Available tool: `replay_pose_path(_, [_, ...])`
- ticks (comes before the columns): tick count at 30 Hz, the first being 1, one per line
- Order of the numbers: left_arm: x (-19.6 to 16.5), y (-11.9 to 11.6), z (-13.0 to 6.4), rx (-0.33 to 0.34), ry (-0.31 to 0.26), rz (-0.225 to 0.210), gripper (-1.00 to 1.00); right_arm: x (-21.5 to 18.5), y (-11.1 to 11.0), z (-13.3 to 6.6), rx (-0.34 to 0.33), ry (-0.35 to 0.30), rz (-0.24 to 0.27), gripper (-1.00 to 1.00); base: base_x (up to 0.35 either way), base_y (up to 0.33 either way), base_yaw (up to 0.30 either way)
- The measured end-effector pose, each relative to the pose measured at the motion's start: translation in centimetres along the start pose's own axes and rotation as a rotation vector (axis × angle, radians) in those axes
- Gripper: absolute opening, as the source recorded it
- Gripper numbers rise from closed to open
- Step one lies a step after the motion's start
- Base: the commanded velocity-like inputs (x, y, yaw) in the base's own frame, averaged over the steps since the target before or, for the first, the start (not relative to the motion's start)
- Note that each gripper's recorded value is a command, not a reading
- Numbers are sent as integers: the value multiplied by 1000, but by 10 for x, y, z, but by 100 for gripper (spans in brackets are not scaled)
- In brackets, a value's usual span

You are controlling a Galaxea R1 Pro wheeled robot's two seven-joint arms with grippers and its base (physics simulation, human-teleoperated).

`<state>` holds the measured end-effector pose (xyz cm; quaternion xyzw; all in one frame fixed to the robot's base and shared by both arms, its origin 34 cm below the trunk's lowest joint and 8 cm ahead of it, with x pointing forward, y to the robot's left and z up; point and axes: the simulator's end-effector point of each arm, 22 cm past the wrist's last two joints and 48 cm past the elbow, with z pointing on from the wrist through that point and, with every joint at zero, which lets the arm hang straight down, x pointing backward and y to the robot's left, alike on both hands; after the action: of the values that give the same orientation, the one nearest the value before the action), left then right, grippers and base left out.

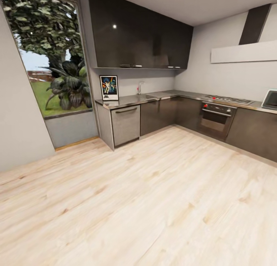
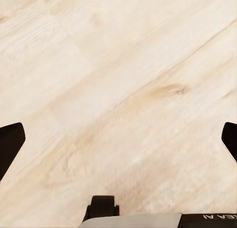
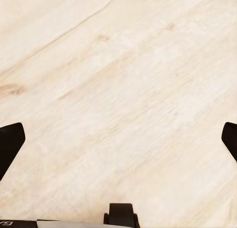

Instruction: Pick up the poster from the kitchen countertop and hang it on one of the wall nails in the kitchen.

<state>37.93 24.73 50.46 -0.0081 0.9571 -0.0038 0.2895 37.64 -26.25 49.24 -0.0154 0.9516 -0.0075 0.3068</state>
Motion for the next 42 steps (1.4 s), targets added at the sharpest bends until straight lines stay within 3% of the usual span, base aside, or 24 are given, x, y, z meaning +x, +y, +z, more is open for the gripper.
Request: replay_pose_path(42, [0, 0, 0, 0, 0, 0, 100, 0, 0, 0, 0, -1, 0, 100, 334, -3, 0])
